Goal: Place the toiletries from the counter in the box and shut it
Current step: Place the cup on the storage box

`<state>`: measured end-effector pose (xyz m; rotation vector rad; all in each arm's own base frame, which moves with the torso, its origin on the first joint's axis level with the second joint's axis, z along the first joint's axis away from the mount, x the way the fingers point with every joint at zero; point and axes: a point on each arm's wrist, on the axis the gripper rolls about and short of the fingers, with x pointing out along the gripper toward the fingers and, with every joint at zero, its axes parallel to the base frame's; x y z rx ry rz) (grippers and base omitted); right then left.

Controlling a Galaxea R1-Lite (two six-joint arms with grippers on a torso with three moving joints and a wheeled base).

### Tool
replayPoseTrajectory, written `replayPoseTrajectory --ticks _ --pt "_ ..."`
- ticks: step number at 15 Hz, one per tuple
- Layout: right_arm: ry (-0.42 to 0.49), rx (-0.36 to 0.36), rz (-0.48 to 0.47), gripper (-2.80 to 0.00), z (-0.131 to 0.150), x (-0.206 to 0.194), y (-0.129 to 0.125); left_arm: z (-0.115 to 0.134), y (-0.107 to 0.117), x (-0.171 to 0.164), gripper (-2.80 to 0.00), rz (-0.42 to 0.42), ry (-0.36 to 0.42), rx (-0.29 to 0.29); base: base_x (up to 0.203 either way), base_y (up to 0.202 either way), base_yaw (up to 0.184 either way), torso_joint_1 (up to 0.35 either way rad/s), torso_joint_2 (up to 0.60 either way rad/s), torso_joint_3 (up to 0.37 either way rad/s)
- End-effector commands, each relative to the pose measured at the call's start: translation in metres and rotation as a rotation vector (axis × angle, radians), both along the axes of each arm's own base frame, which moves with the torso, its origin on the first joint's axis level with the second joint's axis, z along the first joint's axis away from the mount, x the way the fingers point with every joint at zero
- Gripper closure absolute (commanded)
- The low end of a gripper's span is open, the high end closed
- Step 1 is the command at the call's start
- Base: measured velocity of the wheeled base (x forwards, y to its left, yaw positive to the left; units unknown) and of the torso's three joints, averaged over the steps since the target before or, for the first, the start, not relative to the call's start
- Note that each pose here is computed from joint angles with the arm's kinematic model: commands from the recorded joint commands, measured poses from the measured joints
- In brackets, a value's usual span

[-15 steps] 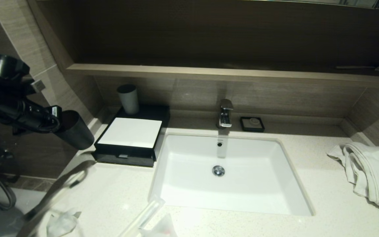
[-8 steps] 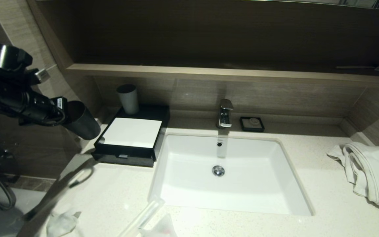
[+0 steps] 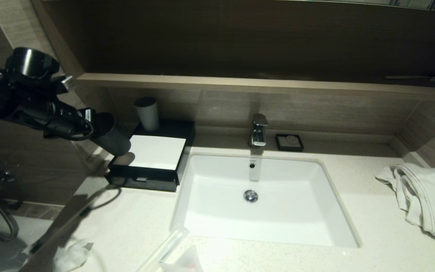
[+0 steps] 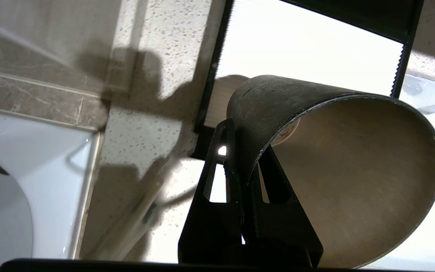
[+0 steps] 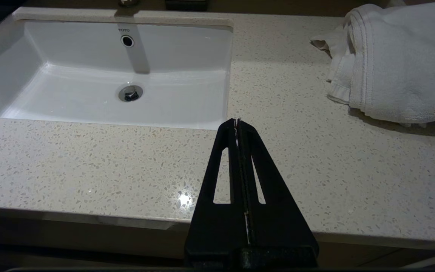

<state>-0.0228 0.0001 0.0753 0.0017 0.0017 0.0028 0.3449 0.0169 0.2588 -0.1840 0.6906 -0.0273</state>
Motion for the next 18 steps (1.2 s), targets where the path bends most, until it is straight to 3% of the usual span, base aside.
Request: replayPoseTrajectory --ticks 1,7,13,18 --pt "0.000 0.000 0.000 0.00 0.000 0.000 0.000 -0.008 -0.007 0.011 0.00 -0.020 0.017 0.003 0.000 0.000 0.000 0.000 0.00 0.000" --pt "0.000 0.000 0.000 0.00 0.000 0.000 0.000 -0.012 -0.028 0.031 0.00 -0.072 0.018 0.015 0.000 0.000 0.000 0.000 0.00 0.000" --pt "0.000 0.000 0.000 0.00 0.000 0.000 0.000 -0.010 -0.035 0.051 0.00 -0.073 0.057 0.034 0.000 0.000 0.000 0.000 0.00 0.000" --pt "0.000 0.000 0.000 0.00 0.000 0.000 0.000 -0.016 -0.048 0.055 0.00 -0.095 0.082 0.092 0.000 0.000 0.000 0.000 0.00 0.000"
